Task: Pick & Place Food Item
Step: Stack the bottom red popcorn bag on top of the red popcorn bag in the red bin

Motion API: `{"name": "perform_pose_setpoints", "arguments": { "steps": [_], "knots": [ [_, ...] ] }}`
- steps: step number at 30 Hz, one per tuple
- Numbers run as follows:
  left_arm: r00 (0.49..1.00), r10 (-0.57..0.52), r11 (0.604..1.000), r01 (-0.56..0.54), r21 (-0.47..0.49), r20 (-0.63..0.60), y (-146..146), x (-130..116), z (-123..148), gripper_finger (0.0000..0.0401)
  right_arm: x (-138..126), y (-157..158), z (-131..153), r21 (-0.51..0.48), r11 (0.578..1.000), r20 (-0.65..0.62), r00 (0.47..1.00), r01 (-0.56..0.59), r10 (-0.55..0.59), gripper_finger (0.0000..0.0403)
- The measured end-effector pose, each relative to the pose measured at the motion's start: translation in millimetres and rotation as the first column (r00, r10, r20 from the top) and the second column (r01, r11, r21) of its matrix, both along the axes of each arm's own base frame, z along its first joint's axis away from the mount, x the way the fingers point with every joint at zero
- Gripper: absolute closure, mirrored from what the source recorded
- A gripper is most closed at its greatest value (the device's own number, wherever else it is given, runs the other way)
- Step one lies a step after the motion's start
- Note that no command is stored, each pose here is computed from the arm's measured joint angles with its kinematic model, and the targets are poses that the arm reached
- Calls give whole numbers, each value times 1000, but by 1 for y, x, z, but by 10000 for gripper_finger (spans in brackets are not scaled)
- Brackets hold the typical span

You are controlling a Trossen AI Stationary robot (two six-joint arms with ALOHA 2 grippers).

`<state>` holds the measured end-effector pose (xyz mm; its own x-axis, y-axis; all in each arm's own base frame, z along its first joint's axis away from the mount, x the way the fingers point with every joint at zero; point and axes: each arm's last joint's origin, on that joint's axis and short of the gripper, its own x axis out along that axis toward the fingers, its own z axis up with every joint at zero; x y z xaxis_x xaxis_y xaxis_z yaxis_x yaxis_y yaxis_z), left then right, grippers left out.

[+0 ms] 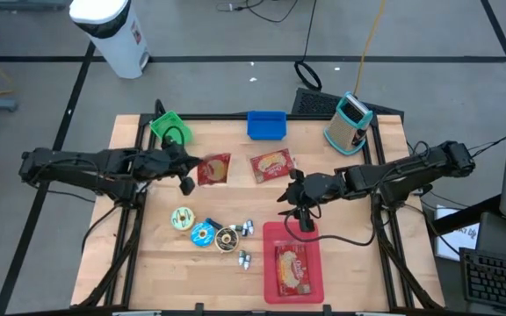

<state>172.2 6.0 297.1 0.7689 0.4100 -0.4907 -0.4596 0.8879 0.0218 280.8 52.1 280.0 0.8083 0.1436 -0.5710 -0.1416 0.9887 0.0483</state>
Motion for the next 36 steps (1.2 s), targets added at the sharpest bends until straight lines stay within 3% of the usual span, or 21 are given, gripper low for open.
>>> {"name": "perform_pose_setpoints", "arguments": {
  "steps": [6, 11, 17, 23, 30, 36],
  "knots": [
    [998, -63, 997, 63, 33, -15, -8, 0, 0, 400, 2, -4, 1, 2, 1000, 15, 1000, 14, -14, 232],
    [993, -117, 991, 116, 66, -1, -14, 2, 3, 400, 4, -5, -6, -7, 1000, 101, 995, 2, -1, 232],
    [987, -162, 981, 159, 112, 21, -21, 4, 6, 399, 5, -9, -22, -8, 1000, 241, 970, 5, -3, 232],
    [984, -174, 979, 169, 110, 34, -23, 4, 7, 400, 2, -19, -33, 20, 999, 411, 911, 37, -42, 232],
    [975, -210, 971, 198, 132, 79, -28, 6, 12, 400, 2, -31, -33, 62, 994, 436, 893, 90, -108, 232],
    [969, -230, 965, 215, 147, 91, -31, 6, 14, 399, 2, -36, -31, 20, 972, 456, 863, 233, -217, 222]
  ]
}}
